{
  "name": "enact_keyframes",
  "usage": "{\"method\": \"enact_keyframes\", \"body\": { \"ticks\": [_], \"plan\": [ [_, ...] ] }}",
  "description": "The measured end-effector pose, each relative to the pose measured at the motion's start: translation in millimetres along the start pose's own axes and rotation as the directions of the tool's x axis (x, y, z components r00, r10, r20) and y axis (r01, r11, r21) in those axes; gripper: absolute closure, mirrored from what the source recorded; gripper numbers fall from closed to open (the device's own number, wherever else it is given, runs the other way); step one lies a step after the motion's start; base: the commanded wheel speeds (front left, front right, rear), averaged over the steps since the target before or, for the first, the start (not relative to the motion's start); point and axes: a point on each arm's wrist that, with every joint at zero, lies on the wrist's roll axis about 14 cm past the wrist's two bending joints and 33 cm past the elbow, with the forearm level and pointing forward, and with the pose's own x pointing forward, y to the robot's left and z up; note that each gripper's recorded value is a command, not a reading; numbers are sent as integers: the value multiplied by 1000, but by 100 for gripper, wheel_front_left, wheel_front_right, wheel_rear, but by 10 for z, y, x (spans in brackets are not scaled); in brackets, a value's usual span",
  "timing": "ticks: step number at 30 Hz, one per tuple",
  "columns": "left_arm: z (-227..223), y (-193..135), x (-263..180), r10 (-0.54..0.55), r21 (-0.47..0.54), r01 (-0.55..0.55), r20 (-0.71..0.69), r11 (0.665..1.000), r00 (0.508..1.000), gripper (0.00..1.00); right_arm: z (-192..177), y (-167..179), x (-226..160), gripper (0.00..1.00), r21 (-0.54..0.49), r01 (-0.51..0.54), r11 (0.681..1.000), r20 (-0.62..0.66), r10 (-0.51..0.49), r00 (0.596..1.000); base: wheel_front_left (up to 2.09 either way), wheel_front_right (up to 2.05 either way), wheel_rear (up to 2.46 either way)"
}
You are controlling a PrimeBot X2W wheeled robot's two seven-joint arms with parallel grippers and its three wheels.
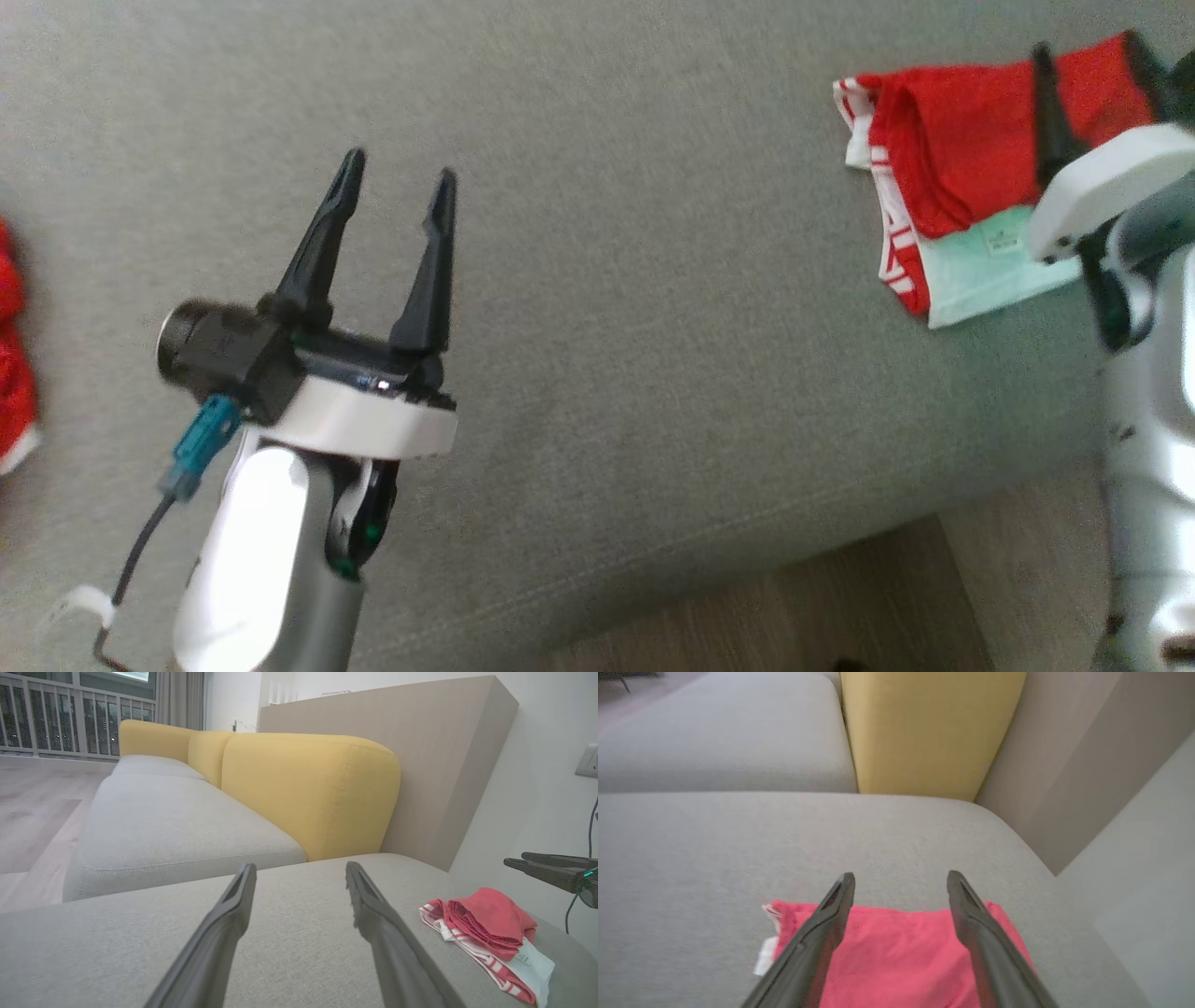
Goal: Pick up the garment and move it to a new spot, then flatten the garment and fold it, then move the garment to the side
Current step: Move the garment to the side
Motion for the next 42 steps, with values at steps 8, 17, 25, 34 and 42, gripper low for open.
{"method": "enact_keyframes", "body": {
  "ticks": [8,17,25,34,42],
  "plan": [
    [307,282,-517,191,28,-192,19,981,981,0,184,769,-482,0,91,-200,975,139,187,973,0,0,0],
    [555,525,-1139,370,56,-372,48,926,928,0,223,1105,-987,0,162,-308,937,260,261,930,0,0,0],
    [586,528,-1579,455,66,-457,43,887,889,0,-2,1415,-1433,0,162,-402,901,263,353,898,0,0,0],
    [702,498,-1640,472,79,-478,79,875,878,0,9,1319,-1504,0,194,-385,902,291,322,901,0,0,0],
    [672,469,-1626,459,77,-464,70,883,886,0,-30,1265,-1520,0,220,-372,902,289,304,908,0,0,0]
  ]
}}
